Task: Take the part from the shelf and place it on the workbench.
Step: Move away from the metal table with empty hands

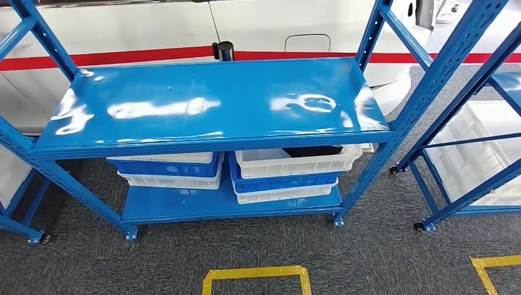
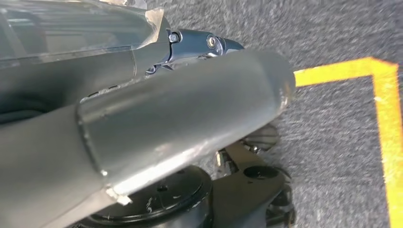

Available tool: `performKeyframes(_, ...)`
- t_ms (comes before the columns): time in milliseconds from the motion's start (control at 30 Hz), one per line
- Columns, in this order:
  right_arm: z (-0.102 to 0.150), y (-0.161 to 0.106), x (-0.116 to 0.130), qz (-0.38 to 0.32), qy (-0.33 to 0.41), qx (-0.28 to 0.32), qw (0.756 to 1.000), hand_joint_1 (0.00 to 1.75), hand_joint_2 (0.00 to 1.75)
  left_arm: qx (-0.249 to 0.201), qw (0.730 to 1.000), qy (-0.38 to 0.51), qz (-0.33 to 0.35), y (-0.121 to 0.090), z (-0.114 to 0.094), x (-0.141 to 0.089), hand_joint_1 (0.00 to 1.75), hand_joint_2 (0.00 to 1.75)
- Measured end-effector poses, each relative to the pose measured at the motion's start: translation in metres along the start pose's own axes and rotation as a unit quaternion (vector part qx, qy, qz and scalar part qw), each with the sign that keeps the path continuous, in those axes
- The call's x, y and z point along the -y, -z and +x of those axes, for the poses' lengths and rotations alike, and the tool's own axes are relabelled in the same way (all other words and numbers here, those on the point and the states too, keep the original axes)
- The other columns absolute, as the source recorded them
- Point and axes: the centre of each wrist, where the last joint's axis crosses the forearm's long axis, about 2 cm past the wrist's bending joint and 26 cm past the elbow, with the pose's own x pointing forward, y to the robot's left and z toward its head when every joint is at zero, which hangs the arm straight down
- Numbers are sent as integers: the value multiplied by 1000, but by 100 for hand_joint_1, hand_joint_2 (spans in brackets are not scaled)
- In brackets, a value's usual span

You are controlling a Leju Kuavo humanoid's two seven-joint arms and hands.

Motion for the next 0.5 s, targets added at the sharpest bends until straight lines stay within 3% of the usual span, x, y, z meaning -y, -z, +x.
performKeyframes(100,1,0,2,1,1,2,1000,0,0,-8,1000,2,7,0,0,-1,0,175)
performKeyframes(500,0,1,3,4,2,1,1000,0,0,-17,1000,6,16,1,2,-3,0,175)
